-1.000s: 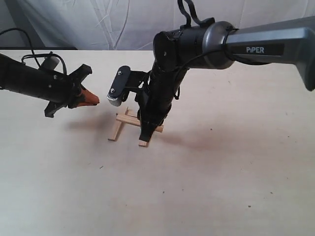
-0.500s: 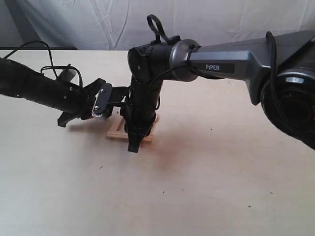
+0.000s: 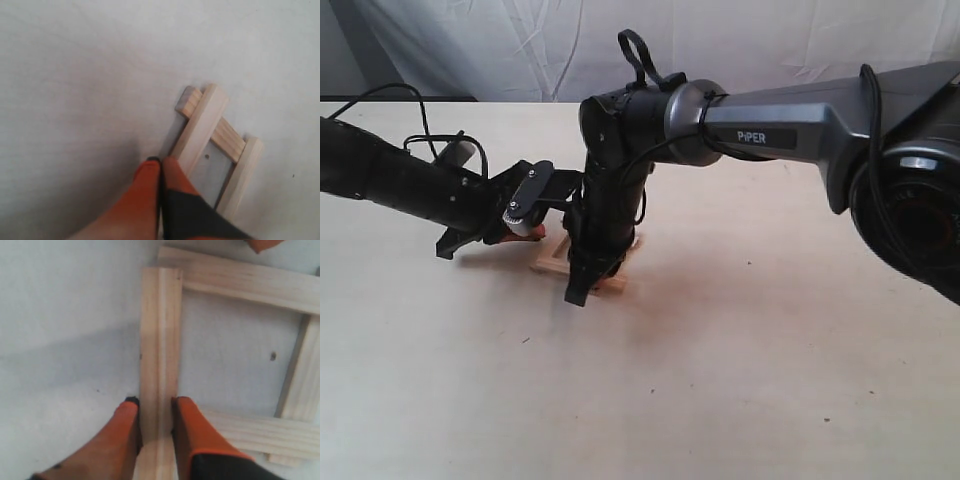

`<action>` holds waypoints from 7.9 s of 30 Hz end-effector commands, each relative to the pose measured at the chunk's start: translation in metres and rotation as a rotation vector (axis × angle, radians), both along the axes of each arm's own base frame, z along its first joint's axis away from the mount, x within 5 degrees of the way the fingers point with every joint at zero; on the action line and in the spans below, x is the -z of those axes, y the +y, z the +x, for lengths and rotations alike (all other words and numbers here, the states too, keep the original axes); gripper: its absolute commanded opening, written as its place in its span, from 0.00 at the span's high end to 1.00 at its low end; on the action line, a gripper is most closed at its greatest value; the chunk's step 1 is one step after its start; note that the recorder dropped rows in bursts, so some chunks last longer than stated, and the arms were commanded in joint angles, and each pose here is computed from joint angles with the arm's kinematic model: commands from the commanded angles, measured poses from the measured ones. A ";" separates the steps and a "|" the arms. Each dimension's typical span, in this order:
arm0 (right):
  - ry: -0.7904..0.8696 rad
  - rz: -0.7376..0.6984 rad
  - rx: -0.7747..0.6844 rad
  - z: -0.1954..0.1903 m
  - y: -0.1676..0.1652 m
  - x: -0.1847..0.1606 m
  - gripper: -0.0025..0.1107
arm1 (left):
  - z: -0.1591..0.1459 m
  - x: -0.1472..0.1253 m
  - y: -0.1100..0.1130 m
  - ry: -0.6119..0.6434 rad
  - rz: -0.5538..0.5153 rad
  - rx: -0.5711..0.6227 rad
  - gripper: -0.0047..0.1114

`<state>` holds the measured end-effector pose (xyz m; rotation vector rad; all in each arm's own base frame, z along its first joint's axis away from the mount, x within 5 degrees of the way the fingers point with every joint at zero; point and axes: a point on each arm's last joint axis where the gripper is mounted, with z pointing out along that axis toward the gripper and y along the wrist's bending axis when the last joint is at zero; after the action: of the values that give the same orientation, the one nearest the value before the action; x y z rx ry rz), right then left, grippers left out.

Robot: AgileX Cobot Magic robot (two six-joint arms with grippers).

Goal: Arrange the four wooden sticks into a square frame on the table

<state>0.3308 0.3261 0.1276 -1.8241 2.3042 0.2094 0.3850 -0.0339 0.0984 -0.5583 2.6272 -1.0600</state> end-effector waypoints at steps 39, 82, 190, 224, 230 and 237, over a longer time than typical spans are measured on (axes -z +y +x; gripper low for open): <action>0.000 0.040 0.173 0.009 0.009 -0.006 0.67 | -0.008 0.009 -0.004 0.039 0.069 0.006 0.96; -0.718 0.936 0.930 -0.251 -0.296 -0.124 0.98 | -0.308 -0.185 0.021 -1.043 0.644 -0.203 0.96; -0.794 0.806 1.202 -0.278 -0.321 -0.053 0.98 | -0.330 -0.095 0.024 -1.216 0.971 0.063 0.96; -0.794 0.806 1.202 -0.278 -0.321 -0.053 0.98 | -0.330 -0.094 0.029 -1.116 0.838 -0.111 0.96; -0.793 0.808 1.204 -0.278 -0.321 -0.053 0.98 | -0.330 -0.094 0.029 -1.115 0.842 -0.119 0.96; -0.793 0.808 1.204 -0.278 -0.321 -0.053 0.98 | -0.329 -0.094 0.031 -1.103 0.859 -0.144 0.96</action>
<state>0.0528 0.0049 0.1796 0.0197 1.8676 0.1385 0.0556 -0.0033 0.1934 0.0629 1.7151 -0.0348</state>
